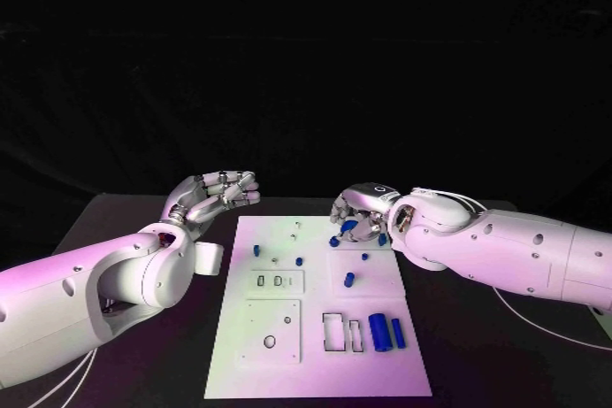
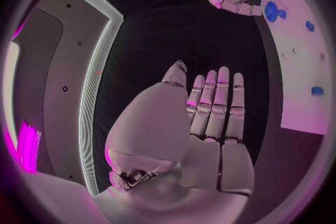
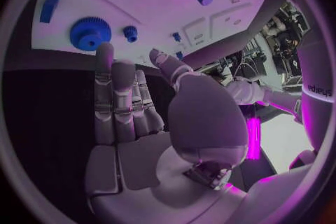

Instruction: Assemble the parts on the task board

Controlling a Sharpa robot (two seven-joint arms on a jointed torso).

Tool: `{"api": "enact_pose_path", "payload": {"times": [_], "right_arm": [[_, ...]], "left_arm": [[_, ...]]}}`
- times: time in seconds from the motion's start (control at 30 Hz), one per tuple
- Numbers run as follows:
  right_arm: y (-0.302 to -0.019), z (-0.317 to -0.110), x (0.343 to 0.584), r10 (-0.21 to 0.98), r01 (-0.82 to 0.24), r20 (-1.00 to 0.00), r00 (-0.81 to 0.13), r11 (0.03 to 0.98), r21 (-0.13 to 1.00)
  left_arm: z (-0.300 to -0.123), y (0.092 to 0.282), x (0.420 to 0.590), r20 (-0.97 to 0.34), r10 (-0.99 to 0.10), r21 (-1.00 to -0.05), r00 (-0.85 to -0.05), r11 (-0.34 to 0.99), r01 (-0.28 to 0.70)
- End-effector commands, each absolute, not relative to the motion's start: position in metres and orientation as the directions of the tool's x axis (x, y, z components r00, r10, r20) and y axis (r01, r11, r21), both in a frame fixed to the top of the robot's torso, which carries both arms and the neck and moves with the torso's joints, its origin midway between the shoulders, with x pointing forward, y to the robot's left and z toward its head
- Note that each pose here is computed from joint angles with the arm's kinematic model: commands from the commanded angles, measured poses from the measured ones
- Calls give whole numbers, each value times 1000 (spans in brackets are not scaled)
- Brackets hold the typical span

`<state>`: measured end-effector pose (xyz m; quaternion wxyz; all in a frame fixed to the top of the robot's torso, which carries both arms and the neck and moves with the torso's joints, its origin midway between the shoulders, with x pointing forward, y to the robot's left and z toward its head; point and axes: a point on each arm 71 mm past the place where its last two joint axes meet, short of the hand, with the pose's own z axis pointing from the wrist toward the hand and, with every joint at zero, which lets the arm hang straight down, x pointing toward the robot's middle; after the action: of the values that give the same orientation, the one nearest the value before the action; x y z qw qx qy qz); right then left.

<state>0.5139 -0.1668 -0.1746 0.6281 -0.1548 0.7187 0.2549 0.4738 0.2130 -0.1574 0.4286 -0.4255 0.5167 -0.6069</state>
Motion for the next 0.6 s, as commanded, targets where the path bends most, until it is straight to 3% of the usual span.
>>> {"api": "enact_pose_path", "payload": {"times": [0.03,0.6], "right_arm": [[-166,-179,514,-2,-534,-991,-132,842,69],[-164,-188,518,-40,-518,-987,-154,854,46]], "left_arm": [[-155,209,472,70,-948,-991,-310,-101,85],[-153,209,469,87,-945,-991,-315,-116,73]]}}
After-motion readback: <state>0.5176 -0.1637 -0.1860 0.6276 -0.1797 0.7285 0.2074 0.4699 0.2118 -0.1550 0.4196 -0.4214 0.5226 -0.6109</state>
